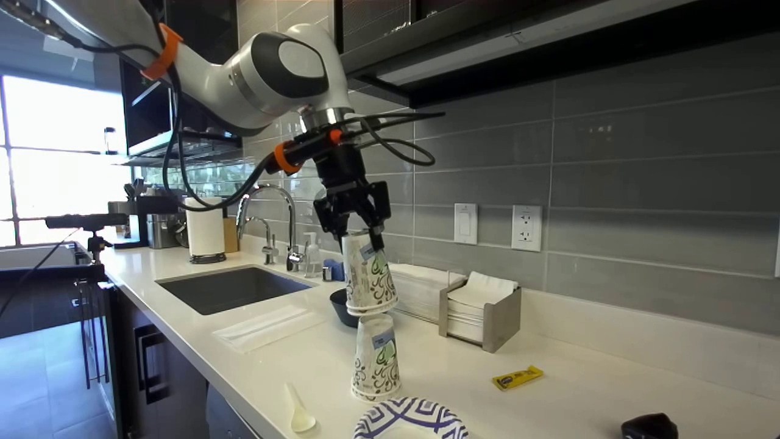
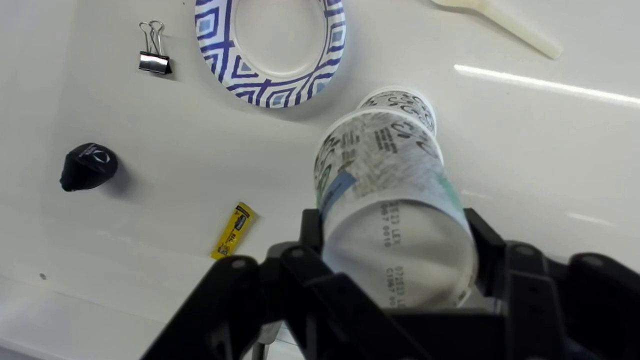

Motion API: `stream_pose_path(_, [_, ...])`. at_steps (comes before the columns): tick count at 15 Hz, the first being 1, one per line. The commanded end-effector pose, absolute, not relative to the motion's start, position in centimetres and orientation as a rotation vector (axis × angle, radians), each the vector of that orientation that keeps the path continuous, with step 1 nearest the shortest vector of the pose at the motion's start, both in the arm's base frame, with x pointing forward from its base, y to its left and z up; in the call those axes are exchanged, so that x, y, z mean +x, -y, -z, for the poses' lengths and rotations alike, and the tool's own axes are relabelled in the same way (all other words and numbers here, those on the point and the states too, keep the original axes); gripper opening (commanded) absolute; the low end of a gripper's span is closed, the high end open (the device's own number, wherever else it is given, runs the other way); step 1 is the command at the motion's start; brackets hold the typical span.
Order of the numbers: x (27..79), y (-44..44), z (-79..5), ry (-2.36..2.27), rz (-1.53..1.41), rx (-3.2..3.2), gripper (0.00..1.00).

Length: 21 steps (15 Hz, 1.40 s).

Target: Stack the coffee cups on top of each other

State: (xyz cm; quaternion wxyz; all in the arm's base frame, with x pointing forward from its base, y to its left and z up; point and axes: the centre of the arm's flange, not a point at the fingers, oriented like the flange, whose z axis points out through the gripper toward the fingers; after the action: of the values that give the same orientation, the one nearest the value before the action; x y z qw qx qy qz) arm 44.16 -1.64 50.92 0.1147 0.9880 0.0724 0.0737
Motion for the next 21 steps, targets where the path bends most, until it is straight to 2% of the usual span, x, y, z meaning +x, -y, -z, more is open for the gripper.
stream_pose_path(1, [44.4, 2.1, -50.1, -0.226, -0.244, 2.924, 0.43])
stream_pose_path(21, [47.6, 2.2, -45.0, -0.279, -0.162, 2.965, 0.43])
